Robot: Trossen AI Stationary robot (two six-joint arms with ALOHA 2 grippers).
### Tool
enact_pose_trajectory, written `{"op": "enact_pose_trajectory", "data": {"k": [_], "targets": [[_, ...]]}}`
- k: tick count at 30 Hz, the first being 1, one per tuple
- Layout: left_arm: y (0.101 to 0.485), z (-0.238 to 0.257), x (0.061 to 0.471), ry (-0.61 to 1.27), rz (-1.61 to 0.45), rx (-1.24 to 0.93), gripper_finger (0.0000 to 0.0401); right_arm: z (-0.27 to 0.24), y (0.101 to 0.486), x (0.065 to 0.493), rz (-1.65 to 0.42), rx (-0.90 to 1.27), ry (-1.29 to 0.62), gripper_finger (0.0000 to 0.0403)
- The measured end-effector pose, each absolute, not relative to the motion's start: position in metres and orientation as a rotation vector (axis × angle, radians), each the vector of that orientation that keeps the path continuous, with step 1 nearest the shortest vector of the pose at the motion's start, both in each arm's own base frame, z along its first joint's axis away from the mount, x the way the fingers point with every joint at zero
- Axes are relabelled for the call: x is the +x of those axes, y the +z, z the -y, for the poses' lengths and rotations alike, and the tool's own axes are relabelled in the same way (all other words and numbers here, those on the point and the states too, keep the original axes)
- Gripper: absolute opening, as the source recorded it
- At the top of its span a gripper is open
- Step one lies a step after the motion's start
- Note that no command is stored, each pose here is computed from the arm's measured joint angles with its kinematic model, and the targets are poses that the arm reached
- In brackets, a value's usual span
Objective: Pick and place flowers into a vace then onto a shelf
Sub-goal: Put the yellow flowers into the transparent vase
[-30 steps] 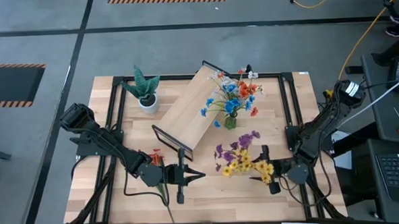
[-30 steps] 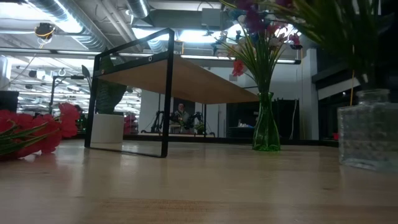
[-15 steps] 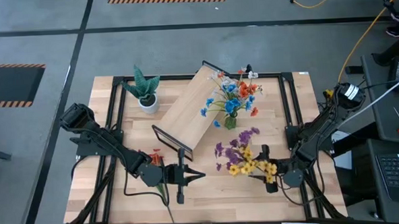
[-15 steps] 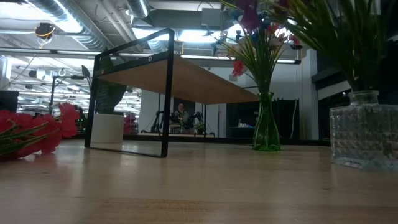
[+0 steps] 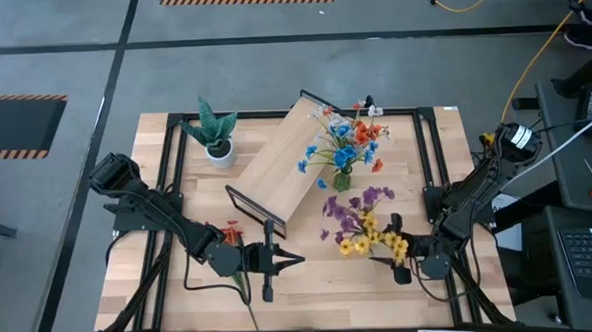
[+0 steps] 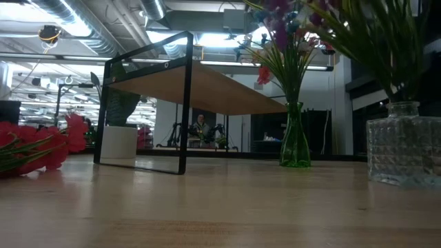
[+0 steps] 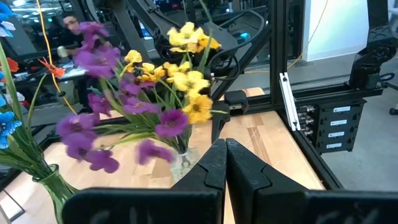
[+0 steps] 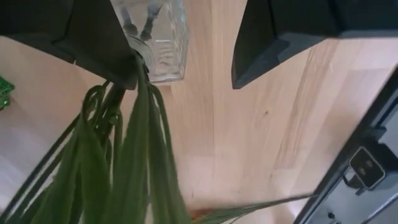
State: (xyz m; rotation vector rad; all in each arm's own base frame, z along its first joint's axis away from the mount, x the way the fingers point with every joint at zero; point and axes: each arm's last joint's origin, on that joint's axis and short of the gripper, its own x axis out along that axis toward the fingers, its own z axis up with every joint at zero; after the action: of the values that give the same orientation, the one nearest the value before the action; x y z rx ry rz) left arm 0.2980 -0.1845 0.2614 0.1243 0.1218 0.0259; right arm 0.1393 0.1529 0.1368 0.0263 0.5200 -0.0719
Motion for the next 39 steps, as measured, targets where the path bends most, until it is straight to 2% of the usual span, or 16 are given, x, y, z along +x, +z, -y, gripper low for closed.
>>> {"op": "enact_pose_trajectory", "data": {"k": [25,39], "targets": [[0.261,0.184,0.298,0.026,-0.122,0.123,0.0001,-0.159,0.134,0.124,-0.552,-0.048,-0.012,0.0266],[0.261,0.184,0.298,0.026,-0.122,0.124,0.0001,-0.152,0.145,0.117,-0.566,-0.027,0.019,0.0266]]}}
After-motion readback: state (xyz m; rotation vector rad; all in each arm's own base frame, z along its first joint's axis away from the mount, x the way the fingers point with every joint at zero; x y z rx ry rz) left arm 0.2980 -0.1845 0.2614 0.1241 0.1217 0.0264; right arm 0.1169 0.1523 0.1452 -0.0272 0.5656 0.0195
